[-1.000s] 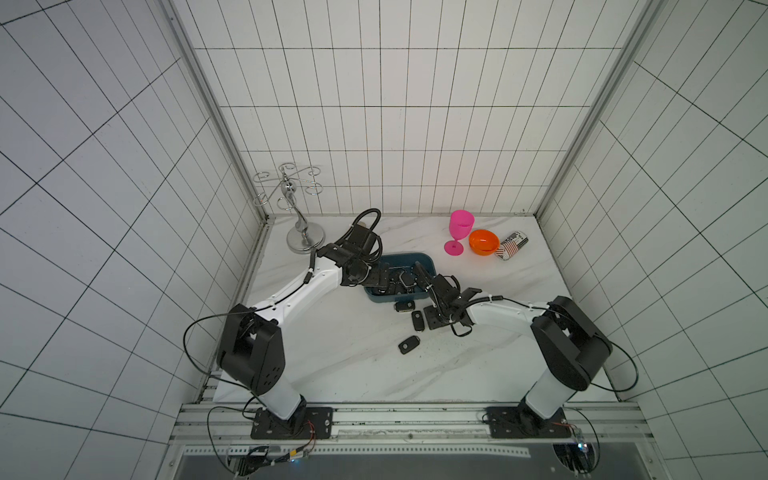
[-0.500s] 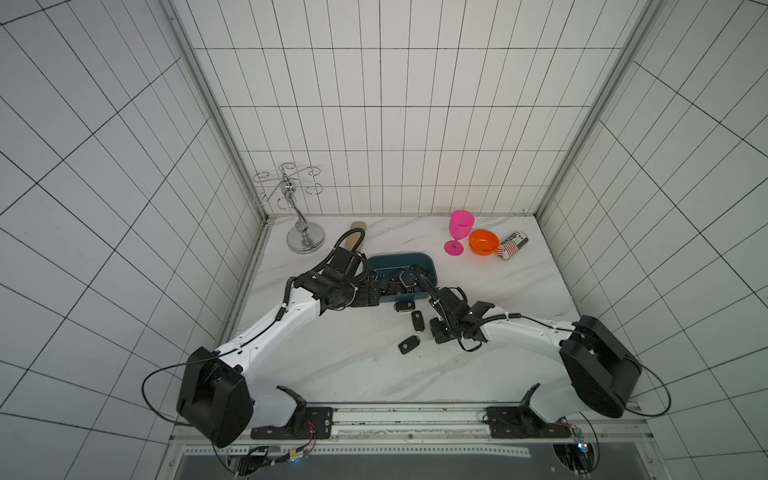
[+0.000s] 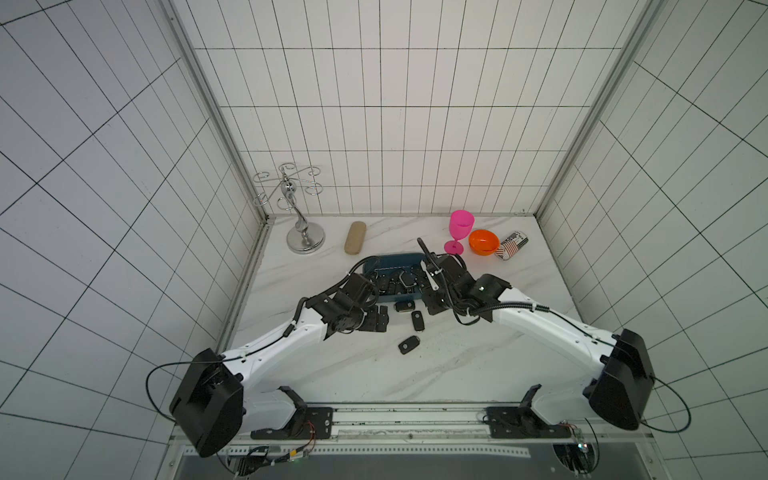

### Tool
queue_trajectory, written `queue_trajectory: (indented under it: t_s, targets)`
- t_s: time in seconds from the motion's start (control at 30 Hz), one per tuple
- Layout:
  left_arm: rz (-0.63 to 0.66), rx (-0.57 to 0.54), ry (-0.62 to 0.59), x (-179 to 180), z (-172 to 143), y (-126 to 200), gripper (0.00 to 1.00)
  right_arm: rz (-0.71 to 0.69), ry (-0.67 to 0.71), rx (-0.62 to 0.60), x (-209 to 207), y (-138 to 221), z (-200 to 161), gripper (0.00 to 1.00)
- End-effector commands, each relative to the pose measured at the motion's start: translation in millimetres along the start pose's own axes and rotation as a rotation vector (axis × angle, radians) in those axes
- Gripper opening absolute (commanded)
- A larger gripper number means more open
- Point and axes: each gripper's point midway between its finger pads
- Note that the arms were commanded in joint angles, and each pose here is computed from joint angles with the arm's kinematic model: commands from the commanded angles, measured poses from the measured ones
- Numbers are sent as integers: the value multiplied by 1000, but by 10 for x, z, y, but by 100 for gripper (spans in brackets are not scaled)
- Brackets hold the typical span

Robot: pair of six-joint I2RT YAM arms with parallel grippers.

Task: Place the car key into the storage box
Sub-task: Place the car key in the storage box.

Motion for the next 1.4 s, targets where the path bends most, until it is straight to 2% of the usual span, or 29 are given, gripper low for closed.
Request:
queue_trajectory:
  t_s: [0.0,0.13,0.33,0.6,0.8,1.07,1.37]
  targets:
    - [-4,-75,4,-40,-3,66,98,26,33,12,12,-39,269,30]
    - [14,-98,-83,-120,-172,75,98,30,43,44,8,-235,483,30]
    - [40,-143,-253,-324,-314,67,98,43,-10,138,-97,-658,496,30]
    - [32,-117,-459,-629,-462,-115,96,24,-57,158,-236,-1001,487,30]
    - [77,-82,-615,-748,-537,-309,95,12,-69,186,-301,-1203,544,30]
    - [92,-58,-746,-885,-504,-516,95,21,-84,223,-366,-1470,456,32]
    - [73,3,-794,-972,-581,-793,92,22,-90,250,-410,-1572,394,33]
Point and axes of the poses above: each gripper's point midway between its finger pads, its own y axis back along the fingers, its own x axis along the line the jaws close on, z = x × y
